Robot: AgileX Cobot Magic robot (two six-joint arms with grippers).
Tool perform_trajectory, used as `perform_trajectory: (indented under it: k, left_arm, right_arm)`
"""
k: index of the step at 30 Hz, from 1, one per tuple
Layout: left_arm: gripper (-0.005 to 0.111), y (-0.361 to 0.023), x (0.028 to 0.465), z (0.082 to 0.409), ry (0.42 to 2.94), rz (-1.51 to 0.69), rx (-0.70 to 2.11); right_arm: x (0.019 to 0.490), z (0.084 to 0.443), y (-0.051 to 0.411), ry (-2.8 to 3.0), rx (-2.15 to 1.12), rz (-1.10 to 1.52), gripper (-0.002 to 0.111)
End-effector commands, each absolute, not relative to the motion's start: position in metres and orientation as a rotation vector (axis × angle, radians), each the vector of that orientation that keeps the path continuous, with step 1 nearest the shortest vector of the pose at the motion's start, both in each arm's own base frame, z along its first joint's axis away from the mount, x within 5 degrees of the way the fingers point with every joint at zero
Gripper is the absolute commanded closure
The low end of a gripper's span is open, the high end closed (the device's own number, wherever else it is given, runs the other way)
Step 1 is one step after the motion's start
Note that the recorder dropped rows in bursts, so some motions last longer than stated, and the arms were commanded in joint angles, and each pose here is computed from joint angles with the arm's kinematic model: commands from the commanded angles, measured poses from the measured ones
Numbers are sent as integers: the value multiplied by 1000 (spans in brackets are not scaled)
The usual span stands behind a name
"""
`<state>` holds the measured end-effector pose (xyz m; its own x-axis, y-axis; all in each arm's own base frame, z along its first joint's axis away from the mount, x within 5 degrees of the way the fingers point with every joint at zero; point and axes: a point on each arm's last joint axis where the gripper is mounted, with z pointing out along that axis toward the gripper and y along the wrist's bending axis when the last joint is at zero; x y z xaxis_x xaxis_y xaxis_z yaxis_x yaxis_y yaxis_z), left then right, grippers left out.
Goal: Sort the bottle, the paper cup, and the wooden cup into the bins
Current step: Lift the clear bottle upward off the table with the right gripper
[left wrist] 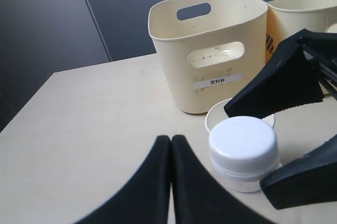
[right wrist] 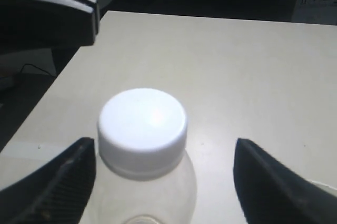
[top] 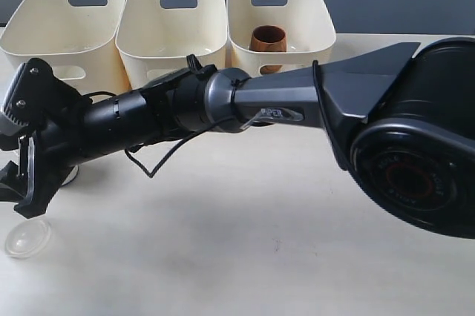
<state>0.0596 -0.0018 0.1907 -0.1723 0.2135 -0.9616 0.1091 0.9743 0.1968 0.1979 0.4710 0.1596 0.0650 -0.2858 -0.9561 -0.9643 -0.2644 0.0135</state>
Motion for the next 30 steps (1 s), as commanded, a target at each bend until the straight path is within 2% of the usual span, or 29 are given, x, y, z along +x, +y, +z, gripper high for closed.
perform_trajectory:
  k: [1, 5, 10, 16, 17, 21, 22, 30]
  left_arm:
    - [107, -1, 60, 190, 1740, 119, 268]
    - [107, -1, 60, 190, 1737, 134, 279]
    - [107, -1, 60, 190, 1737, 134, 279]
    - [107, -1, 60, 190, 1737, 134, 279]
    - [107, -1, 60, 190, 1737, 134, 279]
    - [107, -1, 60, 190, 1737, 134, 279]
    - [107, -1, 60, 190, 1737, 134, 279]
    - [107, -1, 60, 190, 1737, 134, 279]
  right_arm:
    - [199, 168, 475, 1236, -1626, 1229, 39]
    - [201, 172, 477, 1227, -1619, 1221, 42]
    - [203, 168, 477, 1257, -1612, 1201, 64]
    - [202, 166, 477, 1258, -1614, 1209, 69]
    - [202, 166, 477, 1258, -1614, 1209, 73]
    - [202, 166, 477, 1251, -1617, 1220, 106]
    - [202, 166, 477, 1251, -1617, 1220, 109]
    - [201, 177, 476, 1230, -1608, 1218, 108]
